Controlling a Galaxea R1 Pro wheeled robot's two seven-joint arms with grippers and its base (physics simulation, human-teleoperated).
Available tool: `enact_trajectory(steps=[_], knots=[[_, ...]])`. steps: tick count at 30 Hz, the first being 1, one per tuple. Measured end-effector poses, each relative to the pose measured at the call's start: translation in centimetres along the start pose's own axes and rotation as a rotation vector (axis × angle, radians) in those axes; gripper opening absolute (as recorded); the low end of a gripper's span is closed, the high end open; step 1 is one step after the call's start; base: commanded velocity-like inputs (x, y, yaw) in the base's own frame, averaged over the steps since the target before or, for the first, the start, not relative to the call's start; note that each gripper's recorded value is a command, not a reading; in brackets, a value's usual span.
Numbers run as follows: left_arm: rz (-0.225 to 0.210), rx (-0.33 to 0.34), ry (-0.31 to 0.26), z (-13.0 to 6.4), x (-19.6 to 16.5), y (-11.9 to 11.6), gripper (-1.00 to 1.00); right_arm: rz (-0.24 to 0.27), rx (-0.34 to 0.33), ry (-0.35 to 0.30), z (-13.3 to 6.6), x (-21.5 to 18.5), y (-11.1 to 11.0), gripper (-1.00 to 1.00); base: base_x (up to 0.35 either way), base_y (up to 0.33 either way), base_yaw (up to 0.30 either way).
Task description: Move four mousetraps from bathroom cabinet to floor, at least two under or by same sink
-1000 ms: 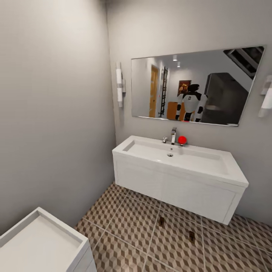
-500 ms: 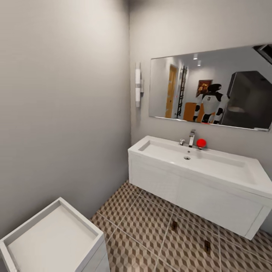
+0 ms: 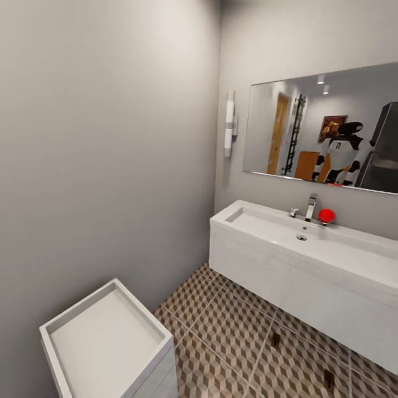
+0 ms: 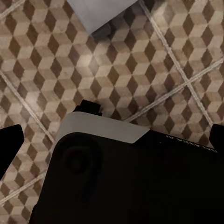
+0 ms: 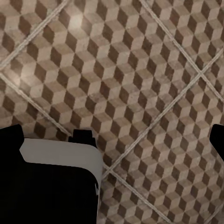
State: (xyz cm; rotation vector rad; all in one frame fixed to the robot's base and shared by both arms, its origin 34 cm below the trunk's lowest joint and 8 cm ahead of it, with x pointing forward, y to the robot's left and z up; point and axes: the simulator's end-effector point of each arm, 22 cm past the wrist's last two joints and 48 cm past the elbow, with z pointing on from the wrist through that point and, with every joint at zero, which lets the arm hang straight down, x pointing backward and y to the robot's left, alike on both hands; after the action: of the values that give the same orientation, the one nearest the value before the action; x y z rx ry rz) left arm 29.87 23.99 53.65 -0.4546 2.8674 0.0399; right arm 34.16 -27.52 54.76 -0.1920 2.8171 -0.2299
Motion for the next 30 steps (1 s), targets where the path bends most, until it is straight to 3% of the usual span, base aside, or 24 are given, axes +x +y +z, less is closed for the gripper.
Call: enact_trajectory(steps=[9, 21, 30], knots=[[0.0, 0.0, 0.0, 0.0, -0.01, 0.03, 1.0, 0.0, 0.001, 0.0, 0.01, 0.02, -0.06, 1.0, 0.0, 0.0, 0.263], [0.0, 0.0, 0.0, 0.0, -0.02, -0.01, 1.0, 0.001, 0.001, -0.003, 0.0, -0.06, -0.04, 1.0, 0.0, 0.0, 0.06], [0.0, 0.0, 0.0, 0.0, -0.02, -0.01, 1.0, 0.001, 0.0, -0.003, 0.0, -0.08, 0.01, 1.0, 0.0, 0.0, 0.206]])
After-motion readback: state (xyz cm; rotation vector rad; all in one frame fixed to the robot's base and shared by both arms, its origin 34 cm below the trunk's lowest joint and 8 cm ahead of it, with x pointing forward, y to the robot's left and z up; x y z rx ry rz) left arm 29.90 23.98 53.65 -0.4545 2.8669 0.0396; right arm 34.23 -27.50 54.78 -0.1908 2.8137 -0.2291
